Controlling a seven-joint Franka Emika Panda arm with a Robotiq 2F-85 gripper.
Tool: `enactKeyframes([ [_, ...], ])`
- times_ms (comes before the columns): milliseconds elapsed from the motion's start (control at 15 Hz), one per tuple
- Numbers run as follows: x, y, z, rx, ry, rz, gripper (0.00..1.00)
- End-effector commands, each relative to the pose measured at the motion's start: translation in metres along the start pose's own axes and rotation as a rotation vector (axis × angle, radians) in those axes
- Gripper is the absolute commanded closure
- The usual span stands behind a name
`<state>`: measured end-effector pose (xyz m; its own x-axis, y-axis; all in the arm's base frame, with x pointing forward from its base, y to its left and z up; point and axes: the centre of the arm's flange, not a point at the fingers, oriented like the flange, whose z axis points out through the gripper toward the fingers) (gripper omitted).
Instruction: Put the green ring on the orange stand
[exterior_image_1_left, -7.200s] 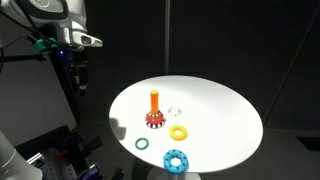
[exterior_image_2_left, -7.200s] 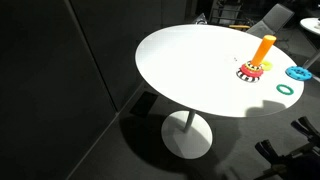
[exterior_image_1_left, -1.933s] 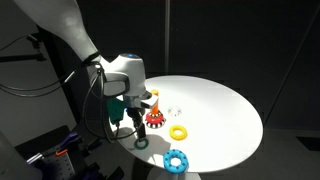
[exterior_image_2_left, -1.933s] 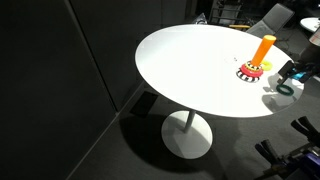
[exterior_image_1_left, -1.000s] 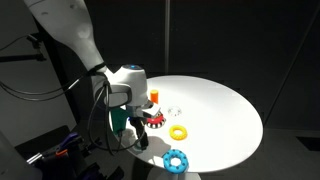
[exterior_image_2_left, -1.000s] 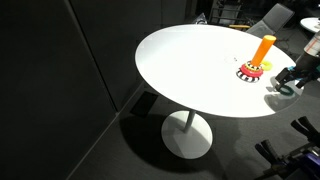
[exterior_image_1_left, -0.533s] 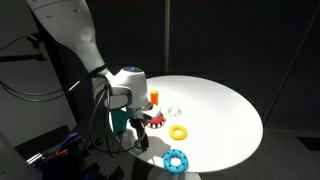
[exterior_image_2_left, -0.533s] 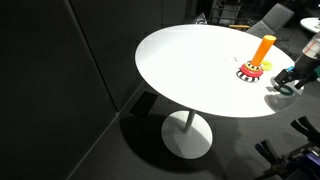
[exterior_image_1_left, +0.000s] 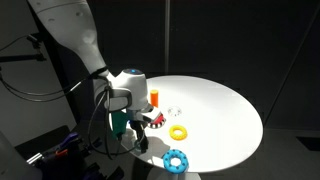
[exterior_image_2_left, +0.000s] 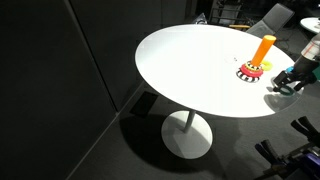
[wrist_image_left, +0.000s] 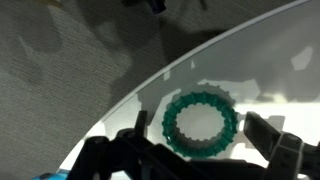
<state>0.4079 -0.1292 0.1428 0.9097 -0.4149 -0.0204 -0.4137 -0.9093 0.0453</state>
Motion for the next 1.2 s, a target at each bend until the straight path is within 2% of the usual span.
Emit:
enactKeyframes([
  [0, 0.008, 0.002, -0.001, 0.019, 0.021, 0.020, 0.34],
  [133, 0.010, 0.000, -0.008, 0.022, 0.027, 0.030, 0.51],
  [200, 0.010, 0.000, -0.015, 0.027, 0.029, 0.034, 0.54],
  [1133, 0.020, -0.001, -0.117, 0.075, 0.119, 0.084, 0.55],
])
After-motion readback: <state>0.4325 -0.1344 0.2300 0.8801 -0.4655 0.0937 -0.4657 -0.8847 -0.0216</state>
